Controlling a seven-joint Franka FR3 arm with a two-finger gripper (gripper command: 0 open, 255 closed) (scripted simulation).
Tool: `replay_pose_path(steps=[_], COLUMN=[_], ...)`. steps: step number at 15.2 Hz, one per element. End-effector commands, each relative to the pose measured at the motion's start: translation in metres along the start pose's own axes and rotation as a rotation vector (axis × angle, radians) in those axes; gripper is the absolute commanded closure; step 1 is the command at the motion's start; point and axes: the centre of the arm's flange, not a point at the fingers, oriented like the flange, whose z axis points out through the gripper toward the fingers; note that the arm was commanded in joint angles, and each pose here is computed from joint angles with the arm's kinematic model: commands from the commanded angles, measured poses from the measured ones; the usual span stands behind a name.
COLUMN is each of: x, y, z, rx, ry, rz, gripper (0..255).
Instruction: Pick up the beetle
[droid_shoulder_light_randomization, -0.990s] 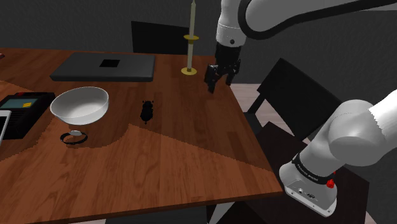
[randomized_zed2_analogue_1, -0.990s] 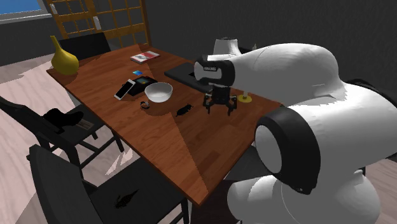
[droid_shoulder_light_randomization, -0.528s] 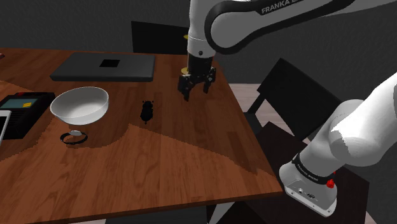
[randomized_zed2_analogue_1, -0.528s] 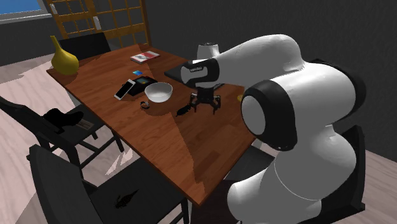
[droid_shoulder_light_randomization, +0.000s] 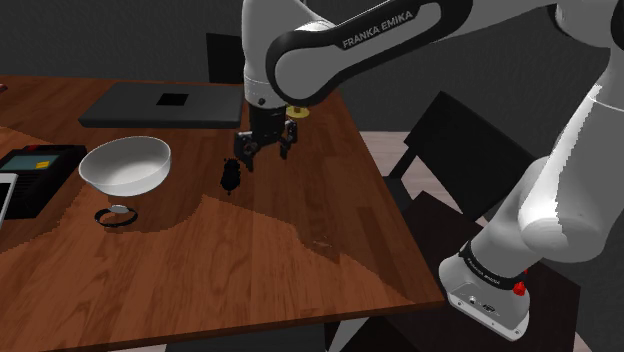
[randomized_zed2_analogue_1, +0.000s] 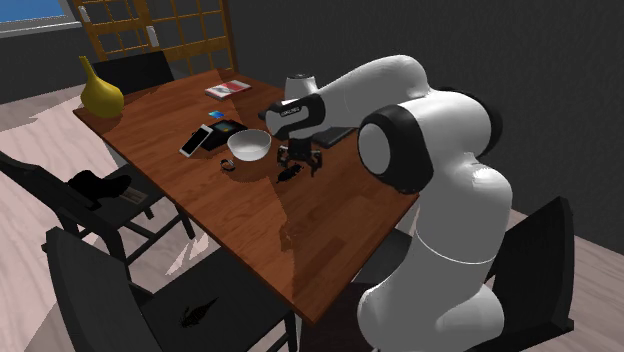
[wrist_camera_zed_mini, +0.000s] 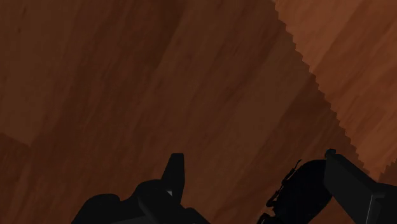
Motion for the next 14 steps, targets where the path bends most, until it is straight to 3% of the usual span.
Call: replay_pose_path(steps=[1, 6, 14], x=[0.015, 0.048, 0.049], y=[-0.021, -0.070, -0.071], z=[0.013, 0.038, 0.079], rx=[0.004, 0.013, 0.014], ry=[0.003, 0.008, 0.008], rz=[0.008, 0.024, 0.025], gripper=[0, 0, 0])
